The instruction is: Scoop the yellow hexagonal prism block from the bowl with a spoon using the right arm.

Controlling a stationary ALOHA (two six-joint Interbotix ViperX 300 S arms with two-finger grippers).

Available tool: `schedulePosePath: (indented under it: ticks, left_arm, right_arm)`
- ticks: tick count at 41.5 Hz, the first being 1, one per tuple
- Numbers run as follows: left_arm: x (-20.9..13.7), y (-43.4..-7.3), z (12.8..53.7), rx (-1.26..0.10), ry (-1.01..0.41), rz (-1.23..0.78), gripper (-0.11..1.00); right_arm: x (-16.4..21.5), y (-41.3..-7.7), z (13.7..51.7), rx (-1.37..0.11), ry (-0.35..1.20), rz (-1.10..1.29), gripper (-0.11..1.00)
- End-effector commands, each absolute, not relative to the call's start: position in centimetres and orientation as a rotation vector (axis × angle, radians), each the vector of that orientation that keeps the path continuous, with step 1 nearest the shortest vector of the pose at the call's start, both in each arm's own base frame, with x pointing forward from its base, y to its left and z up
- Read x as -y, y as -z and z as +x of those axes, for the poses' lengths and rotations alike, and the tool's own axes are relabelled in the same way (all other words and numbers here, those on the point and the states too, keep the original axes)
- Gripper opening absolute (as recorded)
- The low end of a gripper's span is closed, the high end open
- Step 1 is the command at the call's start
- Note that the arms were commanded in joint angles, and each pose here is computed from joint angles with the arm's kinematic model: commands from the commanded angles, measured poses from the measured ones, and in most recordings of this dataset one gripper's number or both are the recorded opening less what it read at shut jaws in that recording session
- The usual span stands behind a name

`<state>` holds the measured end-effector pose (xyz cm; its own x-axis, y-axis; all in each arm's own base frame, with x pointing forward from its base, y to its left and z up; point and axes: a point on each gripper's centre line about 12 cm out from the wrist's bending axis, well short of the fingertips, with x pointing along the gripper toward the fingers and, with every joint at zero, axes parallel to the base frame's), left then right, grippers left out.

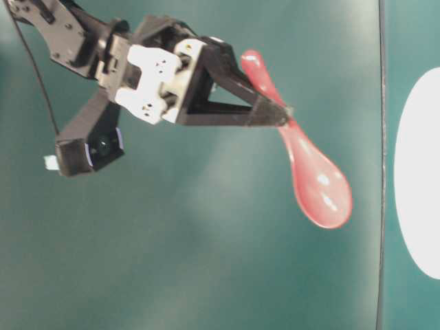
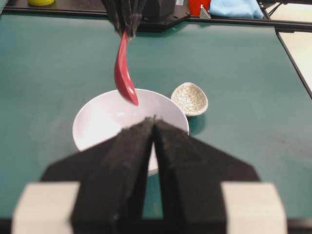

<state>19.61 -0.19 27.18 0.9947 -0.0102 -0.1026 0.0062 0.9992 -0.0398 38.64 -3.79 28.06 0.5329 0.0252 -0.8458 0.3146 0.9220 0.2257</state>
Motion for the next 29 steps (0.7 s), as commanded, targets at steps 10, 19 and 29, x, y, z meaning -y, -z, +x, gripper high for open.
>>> schedulePosePath:
  ticks: [10,19,29]
  left_arm:
    - [0.2,-28.4,19.9,-0.068,0.008,-0.04,0.08]
    - [0.2,-28.4,19.9,-0.066,0.008,-0.04,0.08]
    - [0.2,-28.4,19.9,-0.068,0.008,-0.04,0.08]
  right_arm:
    - [3.5,-29.0,36.3,-0.97,0.176,0.33,0.07]
    - [2.0,-27.8,33.6,-0.868,0.149,0.333,0.07]
    - [-0.5,-25.4,29.9,-0.783,0.104,0.407,0.07]
